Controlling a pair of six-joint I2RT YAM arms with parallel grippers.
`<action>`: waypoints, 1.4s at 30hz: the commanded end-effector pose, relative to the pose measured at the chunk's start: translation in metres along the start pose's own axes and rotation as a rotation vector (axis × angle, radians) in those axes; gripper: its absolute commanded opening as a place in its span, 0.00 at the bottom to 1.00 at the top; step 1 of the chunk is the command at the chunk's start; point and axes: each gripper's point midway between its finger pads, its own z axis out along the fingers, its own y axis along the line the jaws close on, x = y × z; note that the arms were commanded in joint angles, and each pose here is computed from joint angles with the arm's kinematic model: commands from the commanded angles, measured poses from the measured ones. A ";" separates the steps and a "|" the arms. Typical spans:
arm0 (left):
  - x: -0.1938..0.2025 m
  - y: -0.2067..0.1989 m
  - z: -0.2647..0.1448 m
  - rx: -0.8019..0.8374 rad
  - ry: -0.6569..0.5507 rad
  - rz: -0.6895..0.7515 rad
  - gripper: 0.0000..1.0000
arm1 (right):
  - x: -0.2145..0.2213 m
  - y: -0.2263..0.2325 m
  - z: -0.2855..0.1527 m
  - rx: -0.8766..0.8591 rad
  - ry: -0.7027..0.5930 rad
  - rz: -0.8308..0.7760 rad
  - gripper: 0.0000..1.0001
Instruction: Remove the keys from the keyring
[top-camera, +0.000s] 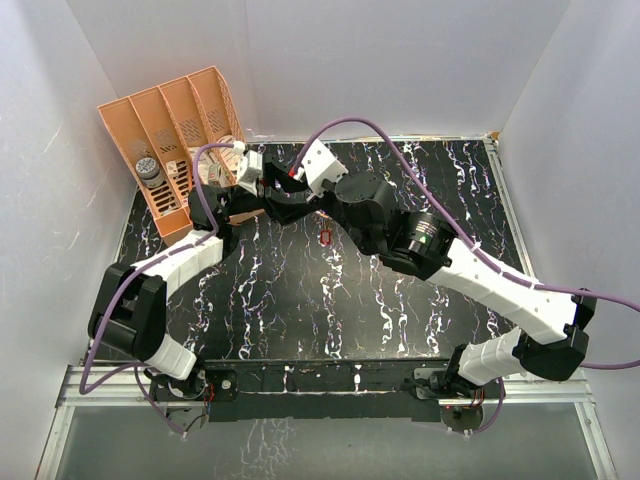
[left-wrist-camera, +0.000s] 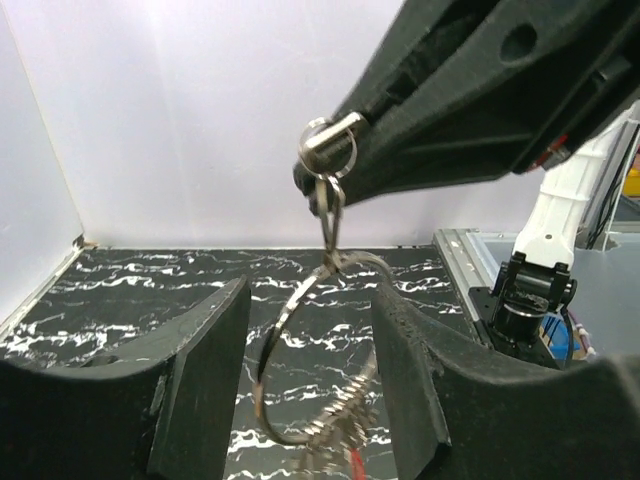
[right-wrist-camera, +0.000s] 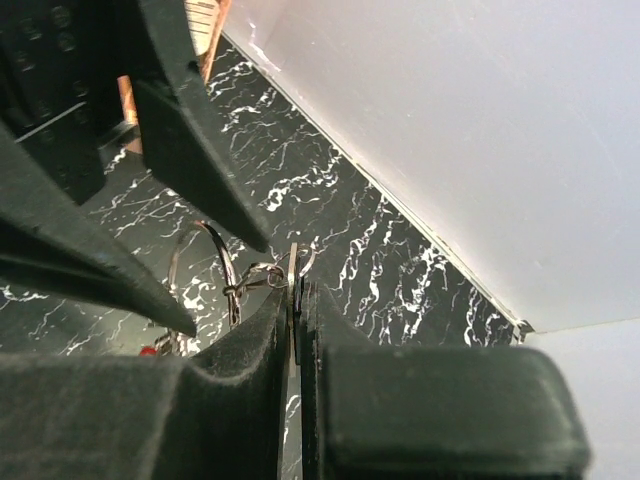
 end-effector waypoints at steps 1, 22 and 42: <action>-0.033 -0.008 0.006 0.089 -0.099 0.051 0.51 | -0.030 -0.010 -0.016 -0.022 -0.130 0.093 0.00; -0.046 -0.029 0.004 0.154 -0.069 0.065 0.42 | -0.033 -0.017 -0.019 0.007 -0.154 0.107 0.00; -0.032 0.012 -0.007 -0.369 0.184 0.015 0.38 | -0.038 -0.021 -0.005 0.095 -0.163 0.153 0.00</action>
